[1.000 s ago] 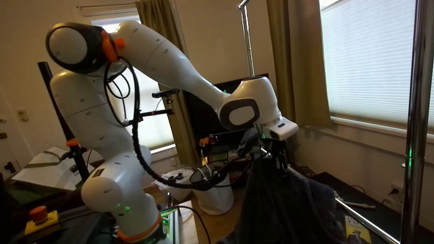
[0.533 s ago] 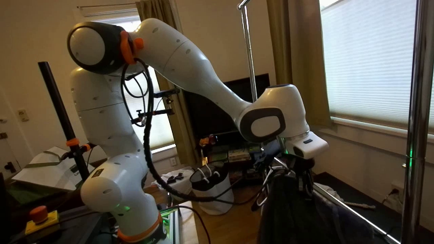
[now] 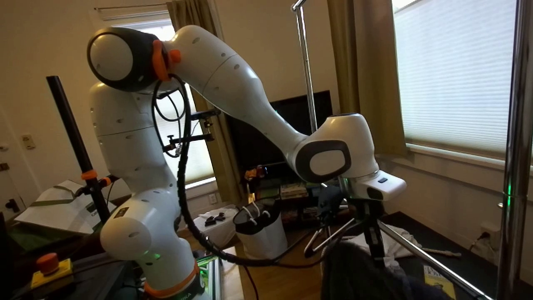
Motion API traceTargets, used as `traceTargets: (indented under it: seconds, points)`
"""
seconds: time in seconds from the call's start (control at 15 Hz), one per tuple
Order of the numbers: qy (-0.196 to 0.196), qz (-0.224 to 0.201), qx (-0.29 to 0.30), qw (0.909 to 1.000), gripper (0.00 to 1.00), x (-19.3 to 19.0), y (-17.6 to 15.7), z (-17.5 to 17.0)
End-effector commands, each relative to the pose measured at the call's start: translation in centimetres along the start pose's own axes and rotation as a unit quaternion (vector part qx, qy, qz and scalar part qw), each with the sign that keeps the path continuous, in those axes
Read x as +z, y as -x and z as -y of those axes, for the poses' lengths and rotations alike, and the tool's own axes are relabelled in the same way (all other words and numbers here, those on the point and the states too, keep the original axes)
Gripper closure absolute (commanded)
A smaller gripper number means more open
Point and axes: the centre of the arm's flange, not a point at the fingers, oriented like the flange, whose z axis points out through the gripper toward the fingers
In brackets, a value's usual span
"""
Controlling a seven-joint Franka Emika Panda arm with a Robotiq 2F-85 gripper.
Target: Hang the robe on the bottom railing
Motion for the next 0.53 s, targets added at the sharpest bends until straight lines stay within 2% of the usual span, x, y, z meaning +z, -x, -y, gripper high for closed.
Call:
traceTargets:
  seconds: [0.0, 0.07, 0.13, 0.33, 0.4, 0.47]
  points:
    - [0.015, -0.017, -0.089, 0.9958, 0.47, -1.5, 1.7, -1.8]
    - [0.015, -0.023, -0.104, 0.9942, 0.38, -1.9, 1.8, -2.1]
    - [-0.002, -0.025, -0.112, 0.9934, 0.31, -3.1, 1.8, -2.5]
    - [-0.081, -0.02, -0.152, 0.9849, 0.08, -7.0, 3.5, -3.1]
    - [-0.041, -0.024, -0.124, 0.9911, 0.02, -3.8, 1.1, -1.3]
    - [-0.048, -0.031, -0.13, 0.9898, 0.19, -4.7, 1.3, -1.3]
